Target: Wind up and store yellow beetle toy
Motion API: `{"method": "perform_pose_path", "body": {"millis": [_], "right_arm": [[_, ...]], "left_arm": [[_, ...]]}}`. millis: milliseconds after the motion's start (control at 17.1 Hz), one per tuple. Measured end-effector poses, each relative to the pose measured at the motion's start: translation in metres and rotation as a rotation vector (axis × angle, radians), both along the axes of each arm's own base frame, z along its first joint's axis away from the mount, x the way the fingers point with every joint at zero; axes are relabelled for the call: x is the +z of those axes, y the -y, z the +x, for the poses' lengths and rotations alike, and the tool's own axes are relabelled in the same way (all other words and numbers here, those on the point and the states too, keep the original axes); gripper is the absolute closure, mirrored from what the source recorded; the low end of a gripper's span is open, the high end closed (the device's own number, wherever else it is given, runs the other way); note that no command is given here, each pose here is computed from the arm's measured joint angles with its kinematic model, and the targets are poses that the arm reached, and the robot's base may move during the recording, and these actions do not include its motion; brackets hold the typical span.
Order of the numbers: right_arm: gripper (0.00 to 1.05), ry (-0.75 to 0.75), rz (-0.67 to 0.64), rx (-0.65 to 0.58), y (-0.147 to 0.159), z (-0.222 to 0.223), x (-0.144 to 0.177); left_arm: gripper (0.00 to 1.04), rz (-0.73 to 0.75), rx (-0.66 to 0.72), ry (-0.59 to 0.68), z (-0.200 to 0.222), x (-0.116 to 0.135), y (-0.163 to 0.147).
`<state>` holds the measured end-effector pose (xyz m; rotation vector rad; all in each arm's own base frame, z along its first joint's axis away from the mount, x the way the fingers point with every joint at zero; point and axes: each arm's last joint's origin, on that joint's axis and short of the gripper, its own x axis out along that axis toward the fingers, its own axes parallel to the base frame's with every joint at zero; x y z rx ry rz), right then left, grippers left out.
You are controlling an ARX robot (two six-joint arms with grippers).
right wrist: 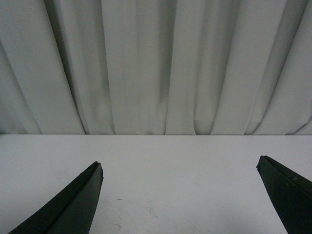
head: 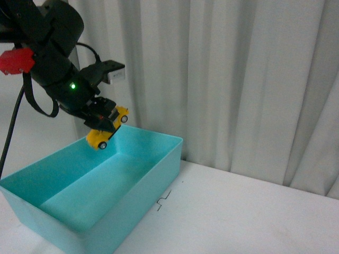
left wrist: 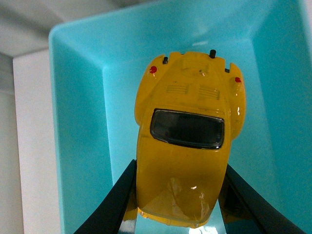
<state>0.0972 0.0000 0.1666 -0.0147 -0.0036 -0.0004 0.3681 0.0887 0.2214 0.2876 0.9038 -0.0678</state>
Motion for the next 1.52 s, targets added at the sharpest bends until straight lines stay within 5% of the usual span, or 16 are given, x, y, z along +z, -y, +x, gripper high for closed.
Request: {"method": "perform_pose_path", "body": {"millis": [350, 701, 1226, 1518], "right_arm": [[0.07, 0.000, 0.000, 0.000, 0.000, 0.000, 0.000], [0.07, 0.000, 0.000, 0.000, 0.000, 0.000, 0.000], [0.07, 0.000, 0.000, 0.000, 0.000, 0.000, 0.000], [0.07, 0.000, 0.000, 0.000, 0.000, 0.000, 0.000]], "left_arm": [[0.65, -0.068, 0.124, -0.141, 0.003, -0.061, 0.009], [0.65, 0.019, 0.199, -0.196, 0.012, -0.100, 0.003], [0.65, 0.020, 0.211, -0.216, 0.020, -0.119, 0.005], [0.28, -0.029, 0.199, -0.232, 0.016, -0.125, 0.013]]}}
